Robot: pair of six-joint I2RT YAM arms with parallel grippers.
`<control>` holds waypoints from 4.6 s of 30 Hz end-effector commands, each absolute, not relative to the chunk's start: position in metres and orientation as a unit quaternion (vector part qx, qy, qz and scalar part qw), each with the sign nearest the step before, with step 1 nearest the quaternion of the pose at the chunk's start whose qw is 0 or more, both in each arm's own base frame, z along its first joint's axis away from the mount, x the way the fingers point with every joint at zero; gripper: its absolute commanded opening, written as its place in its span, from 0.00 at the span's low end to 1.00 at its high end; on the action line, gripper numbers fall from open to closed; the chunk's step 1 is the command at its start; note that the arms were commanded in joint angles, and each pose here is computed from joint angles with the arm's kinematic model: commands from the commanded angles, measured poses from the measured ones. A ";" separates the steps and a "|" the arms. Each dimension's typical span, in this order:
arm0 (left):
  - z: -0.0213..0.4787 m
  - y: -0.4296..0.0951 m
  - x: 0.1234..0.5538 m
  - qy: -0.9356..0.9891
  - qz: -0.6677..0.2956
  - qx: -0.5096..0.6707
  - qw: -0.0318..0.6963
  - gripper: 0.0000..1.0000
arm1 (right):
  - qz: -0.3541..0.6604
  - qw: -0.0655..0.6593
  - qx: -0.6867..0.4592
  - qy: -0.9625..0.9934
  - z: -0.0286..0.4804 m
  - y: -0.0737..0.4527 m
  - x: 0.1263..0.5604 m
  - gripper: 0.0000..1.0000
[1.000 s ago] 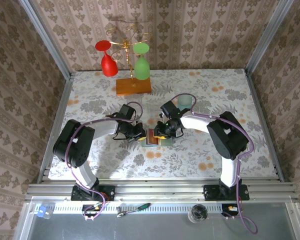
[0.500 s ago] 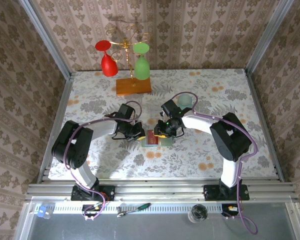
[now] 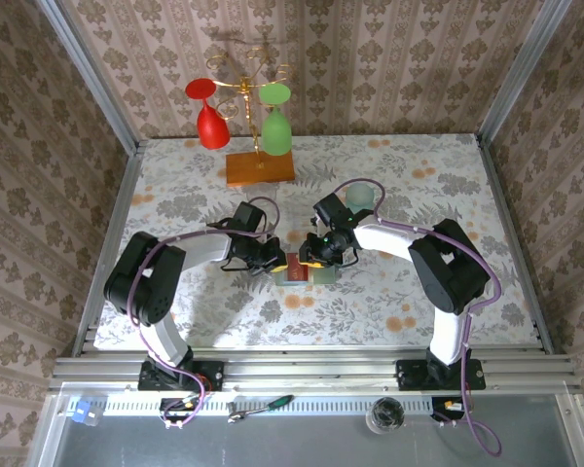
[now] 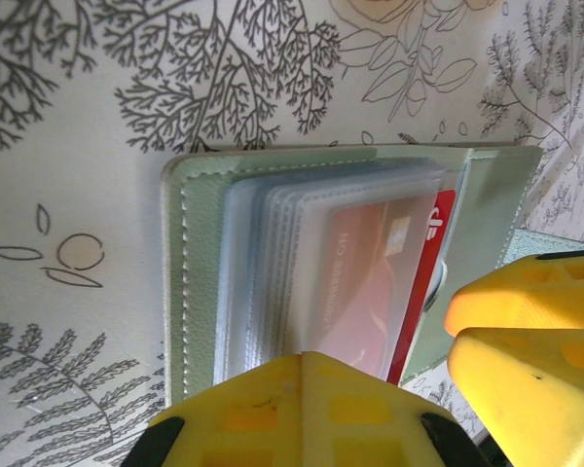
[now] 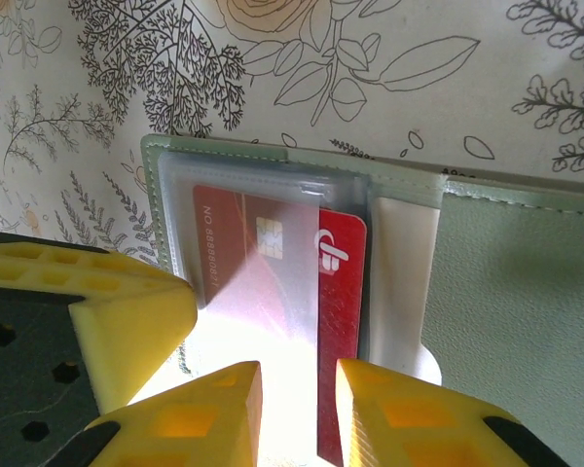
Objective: Take the credit cards out of the card holder
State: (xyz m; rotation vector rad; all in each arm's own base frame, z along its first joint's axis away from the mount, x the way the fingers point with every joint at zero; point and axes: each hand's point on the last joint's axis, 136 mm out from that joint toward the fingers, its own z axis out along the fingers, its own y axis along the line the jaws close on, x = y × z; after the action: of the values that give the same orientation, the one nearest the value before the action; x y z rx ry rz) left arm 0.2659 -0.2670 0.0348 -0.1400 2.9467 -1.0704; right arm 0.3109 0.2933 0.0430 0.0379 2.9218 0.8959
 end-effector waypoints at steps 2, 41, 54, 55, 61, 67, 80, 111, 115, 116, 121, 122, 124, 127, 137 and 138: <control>0.021 -0.258 0.258 0.950 -0.309 -0.048 -0.021 0.00 | 0.310 0.034 0.005 0.950 0.045 0.304 0.312 0.27; 0.022 -0.254 0.260 0.949 -0.310 -0.053 -0.014 0.00 | 0.269 0.040 -0.003 0.962 0.038 0.293 0.311 0.31; 0.042 -0.263 0.269 0.943 -0.329 -0.043 0.004 0.00 | 0.290 0.060 -0.004 0.955 0.060 0.294 0.312 0.31; 0.044 -0.264 0.269 0.943 -0.331 -0.041 0.006 0.00 | 0.291 0.061 -0.003 0.955 0.062 0.294 0.312 0.31; 0.047 -0.272 0.268 0.943 -0.332 -0.032 0.005 0.00 | 0.302 0.067 0.013 0.951 0.064 0.286 0.314 0.31; 0.042 -0.278 0.266 0.943 -0.331 -0.028 -0.002 0.00 | 0.318 0.060 0.018 0.946 0.055 0.284 0.312 0.31; 0.024 -0.269 0.258 0.951 -0.308 -0.036 -0.021 0.00 | 0.327 0.040 0.037 0.943 0.032 0.276 0.311 0.31; 0.013 -0.255 0.252 0.956 -0.287 -0.049 -0.037 0.00 | 0.387 0.017 0.041 0.921 0.031 0.291 0.311 0.17; 0.013 -0.255 0.253 0.956 -0.288 -0.050 -0.036 0.00 | 0.390 0.017 0.040 0.920 0.031 0.292 0.311 0.15; 0.014 -0.255 0.252 0.956 -0.288 -0.050 -0.035 0.00 | 0.391 0.016 0.041 0.920 0.030 0.292 0.311 0.15; 0.013 -0.255 0.252 0.956 -0.288 -0.051 -0.036 0.00 | 0.393 0.011 0.043 0.918 0.026 0.293 0.310 0.16; 0.014 -0.255 0.252 0.956 -0.288 -0.051 -0.035 0.00 | 0.394 0.010 0.043 0.918 0.026 0.293 0.309 0.16; 0.014 -0.255 0.252 0.955 -0.289 -0.051 -0.034 0.00 | 0.394 0.010 0.042 0.918 0.026 0.293 0.310 0.16; 0.014 -0.255 0.253 0.955 -0.289 -0.051 -0.034 0.00 | 0.395 0.010 0.042 0.918 0.026 0.294 0.310 0.16; 0.016 -0.254 0.251 0.954 -0.293 -0.053 -0.032 0.00 | 0.367 0.032 0.048 0.929 0.032 0.274 0.311 0.08; 0.016 -0.253 0.251 0.954 -0.293 -0.054 -0.031 0.00 | 0.364 0.033 0.048 0.930 0.032 0.272 0.311 0.07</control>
State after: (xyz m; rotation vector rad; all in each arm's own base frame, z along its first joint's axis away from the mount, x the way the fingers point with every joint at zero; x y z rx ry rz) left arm 0.2638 -0.2710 0.0325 -0.1237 2.9844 -1.0381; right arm 0.3163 0.2863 0.0319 0.1243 2.8377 1.1838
